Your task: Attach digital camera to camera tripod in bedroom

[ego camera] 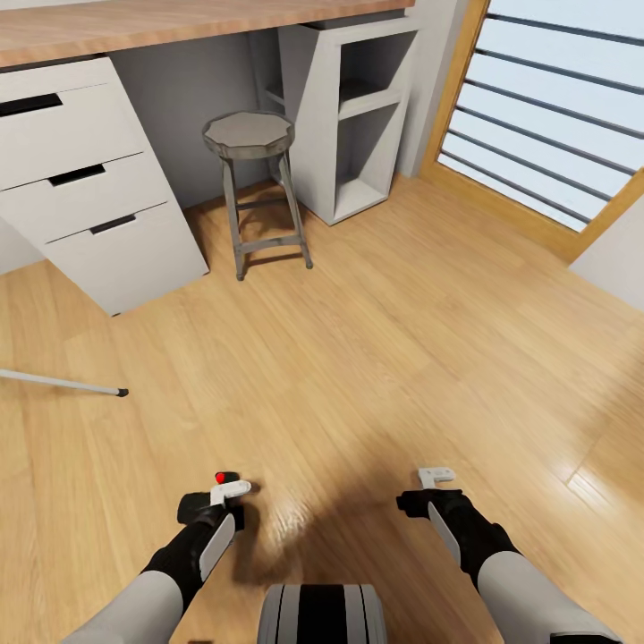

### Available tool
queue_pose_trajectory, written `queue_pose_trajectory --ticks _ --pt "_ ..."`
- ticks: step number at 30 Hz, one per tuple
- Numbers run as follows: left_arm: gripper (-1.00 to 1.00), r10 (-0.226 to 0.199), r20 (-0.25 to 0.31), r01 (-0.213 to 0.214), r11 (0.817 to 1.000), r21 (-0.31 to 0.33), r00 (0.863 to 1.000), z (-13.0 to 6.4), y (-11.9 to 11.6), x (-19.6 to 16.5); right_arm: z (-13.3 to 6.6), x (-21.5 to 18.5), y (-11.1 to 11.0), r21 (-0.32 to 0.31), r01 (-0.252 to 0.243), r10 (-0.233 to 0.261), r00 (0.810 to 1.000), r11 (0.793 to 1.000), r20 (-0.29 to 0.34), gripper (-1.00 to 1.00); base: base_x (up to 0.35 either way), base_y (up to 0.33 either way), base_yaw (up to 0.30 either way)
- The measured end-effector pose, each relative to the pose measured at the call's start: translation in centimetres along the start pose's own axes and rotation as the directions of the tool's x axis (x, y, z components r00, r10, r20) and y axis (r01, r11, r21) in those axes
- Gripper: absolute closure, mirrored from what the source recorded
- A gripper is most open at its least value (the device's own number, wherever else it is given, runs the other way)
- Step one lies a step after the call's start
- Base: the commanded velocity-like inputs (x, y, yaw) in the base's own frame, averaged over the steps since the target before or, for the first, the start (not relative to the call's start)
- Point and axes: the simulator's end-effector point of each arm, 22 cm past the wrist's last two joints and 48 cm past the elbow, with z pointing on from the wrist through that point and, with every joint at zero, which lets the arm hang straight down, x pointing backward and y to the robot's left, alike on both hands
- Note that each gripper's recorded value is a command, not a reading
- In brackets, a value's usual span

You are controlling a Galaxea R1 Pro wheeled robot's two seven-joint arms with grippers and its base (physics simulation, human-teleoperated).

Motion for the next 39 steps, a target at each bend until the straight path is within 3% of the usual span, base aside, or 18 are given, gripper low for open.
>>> queue_pose_trajectory --ticks 1,2,3,4,5,6,7,14,24,26,28,35,36,39 --pt "1.0 0.007 -0.023 -0.006 0.999 0.031 1.0 -1.6 -1.9 -1.7 -0.4 -1.3 0.1 -0.012 -0.006 0.006 1.0 1.0 0.023 -1.0 0.0 0.0 0.0" --pt "1.0 -0.016 0.073 0.011 0.997 0.07 0.997 -3.8 -3.4 -6.7 -0.6 -2.2 0.2 -0.015 -0.009 0.01 0.999 1.0 0.04 -1.0 0.0 0.0 0.0" --pt "1.0 -0.064 0.223 0.038 0.992 0.118 0.973 -7.5 -4.4 -13.4 -0.8 -2.8 0.2 -0.017 -0.011 0.012 0.999 1.0 0.052 -1.0 0.0 0.0 0.0" --pt "1.0 -0.11 0.354 0.056 0.986 0.159 0.929 -11.8 -4.8 -18.9 -1.0 -3.4 0.3 -0.018 -0.012 0.014 0.998 1.0 0.064 -1.0 0.0 0.0 0.0" --pt "1.0 -0.118 0.369 0.061 0.985 0.164 0.922 -12.8 -5.0 -19.7 -1.5 -4.6 0.4 -0.021 -0.015 0.017 0.996 1.0 0.087 -1.0 0.0 0.0 0.0" --pt "1.0 -0.115 0.343 0.064 0.985 0.158 0.932 -12.1 -5.1 -18.8 -1.7 -5.3 0.4 -0.022 -0.016 0.019 0.995 1.0 0.097 -1.0 0.0 0.0 0.0" --pt "1.0 -0.118 0.362 0.069 0.987 0.146 0.925 -13.0 -4.8 -19.6 -2.3 -6.5 0.5 -0.024 -0.017 0.02 0.993 1.0 0.118 -1.0 0.0 0.0 0.0" --pt "1.0 -0.132 0.398 0.093 0.989 0.115 0.908 -16.5 -4.5 -21.7 -5.4 -11.3 0.7 -0.038 -0.013 0.02 0.985 0.999 0.172 -1.0 0.0 0.0 0.0" --pt "1.0 -0.123 0.423 0.074 0.989 0.132 0.898 -20.5 -4.5 -23.6 -6.7 -11.5 1.5 -0.093 -0.006 0.018 0.992 0.996 0.126 -1.0 0.0 0.0 0.0" --pt "1.0 -0.117 0.417 0.064 0.988 0.141 0.901 -21.2 -4.6 -23.6 -6.7 -11.3 1.6 -0.105 -0.006 0.019 0.993 0.994 0.119 -1.0 0.0 0.0 0.0" --pt "1.0 -0.111 0.353 0.041 0.979 0.201 0.929 -21.7 -6.0 -22.5 -6.7 -11.1 1.9 -0.127 -0.007 0.021 0.994 0.992 0.11 -1.0 0.0 0.0 0.0" --pt "1.0 -0.119 0.303 0.042 0.968 0.249 0.946 -21.3 -7.2 -21.3 -6.7 -11.1 2.0 -0.132 -0.007 0.021 0.994 0.991 0.109 -1.0 0.0 0.0 0.0" --pt "1.0 -0.132 0.275 0.053 0.959 0.277 0.952 -20.8 -8.0 -20.8 -6.7 -11.1 2.0 -0.132 -0.006 0.021 0.994 0.991 0.108 -1.0 0.0 0.0 0.0" --pt "1.0 -0.148 0.266 0.068 0.955 0.287 0.953 -20.3 -8.2 -20.6 -6.7 -11.1 2.0 -0.132 -0.006 0.021 0.994 0.991 0.108 -1.0 0.0 0.0 0.0"
